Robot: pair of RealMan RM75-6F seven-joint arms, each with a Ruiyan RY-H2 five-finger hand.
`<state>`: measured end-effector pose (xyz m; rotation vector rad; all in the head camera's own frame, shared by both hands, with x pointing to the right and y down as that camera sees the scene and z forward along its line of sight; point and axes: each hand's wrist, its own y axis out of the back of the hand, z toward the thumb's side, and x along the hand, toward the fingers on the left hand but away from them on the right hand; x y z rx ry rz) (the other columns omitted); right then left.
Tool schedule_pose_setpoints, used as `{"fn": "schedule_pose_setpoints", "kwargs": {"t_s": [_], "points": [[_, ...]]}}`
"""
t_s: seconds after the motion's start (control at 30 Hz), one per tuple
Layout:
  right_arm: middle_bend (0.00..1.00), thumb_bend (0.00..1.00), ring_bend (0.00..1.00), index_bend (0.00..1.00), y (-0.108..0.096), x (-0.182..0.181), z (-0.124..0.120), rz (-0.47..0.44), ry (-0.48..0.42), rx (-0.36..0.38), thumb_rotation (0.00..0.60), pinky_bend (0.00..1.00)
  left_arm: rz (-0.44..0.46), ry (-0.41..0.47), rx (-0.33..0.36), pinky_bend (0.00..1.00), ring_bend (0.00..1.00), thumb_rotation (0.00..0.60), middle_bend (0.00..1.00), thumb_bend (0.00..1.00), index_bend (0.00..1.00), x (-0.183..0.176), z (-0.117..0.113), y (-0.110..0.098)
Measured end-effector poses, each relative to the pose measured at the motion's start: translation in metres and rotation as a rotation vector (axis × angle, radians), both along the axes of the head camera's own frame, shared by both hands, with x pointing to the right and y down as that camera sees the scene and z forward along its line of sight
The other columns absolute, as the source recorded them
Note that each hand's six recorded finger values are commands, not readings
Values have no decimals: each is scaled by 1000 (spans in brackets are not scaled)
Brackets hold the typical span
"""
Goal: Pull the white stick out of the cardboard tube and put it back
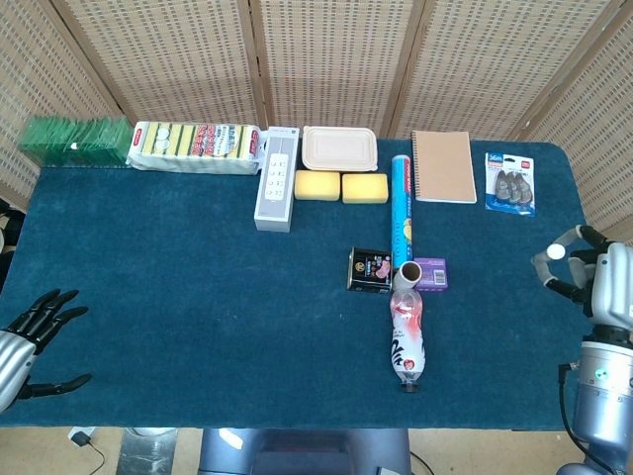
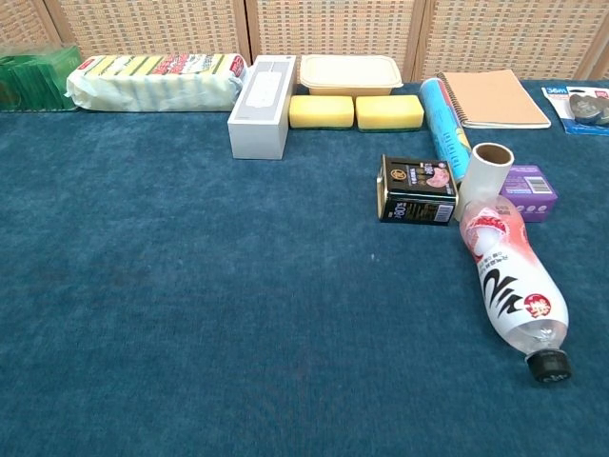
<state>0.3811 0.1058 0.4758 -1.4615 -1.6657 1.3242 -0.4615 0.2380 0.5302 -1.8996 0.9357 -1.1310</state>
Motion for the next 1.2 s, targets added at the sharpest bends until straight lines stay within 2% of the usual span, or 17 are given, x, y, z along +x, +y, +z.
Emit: {"fn": "schedule_pose_setpoints", "kwargs": {"t_s": [0.13, 0.23, 0.3, 0.43, 0.5, 0.6, 0.73, 0.97, 1.2], "points": [[975, 407, 1000, 812, 14, -2, 6, -37, 11, -31, 600, 839, -11, 26, 2, 237, 31, 462, 84, 114, 159, 0, -2, -2], [976, 408, 1000, 812, 11, -8, 4, -71, 9, 1, 600, 836, -9, 4, -1, 237, 32, 466, 84, 114, 160, -1, 1, -2], [976, 408, 1000, 812, 8, -6, 2, -60, 4, 11, 600, 836, 0, 0, -7, 237, 31, 470, 84, 114, 160, 0, 2, -1], [977, 408, 1000, 813, 19, 9, 14, 14, 0, -51, 600, 841, -5, 29, 4, 237, 31, 466, 84, 114, 160, 1, -2, -2], [978, 408, 1000, 814, 21, 13, 17, 35, -5, -51, 600, 841, -8, 19, 4, 237, 31, 461, 84, 114, 159, 0, -1, -3], [978, 408, 1000, 814, 17, 9, 16, 15, -8, -24, 600, 838, -1, 1, -7, 238, 31, 465, 84, 113, 160, 0, 2, -2], [978, 408, 1000, 814, 24, 3, 21, -10, -17, -58, 600, 838, 7, 28, -4, 237, 31, 466, 84, 113, 160, 2, -2, -1], [978, 408, 1000, 814, 41, -27, 12, -120, -75, -44, 600, 838, 9, 18, -11, 237, 31, 464, 84, 114, 159, 3, 1, -1], [977, 408, 1000, 814, 71, -69, -4, -292, -137, -43, 600, 838, 20, 15, -14, 237, 32, 462, 85, 113, 160, 5, 3, 0]]}}
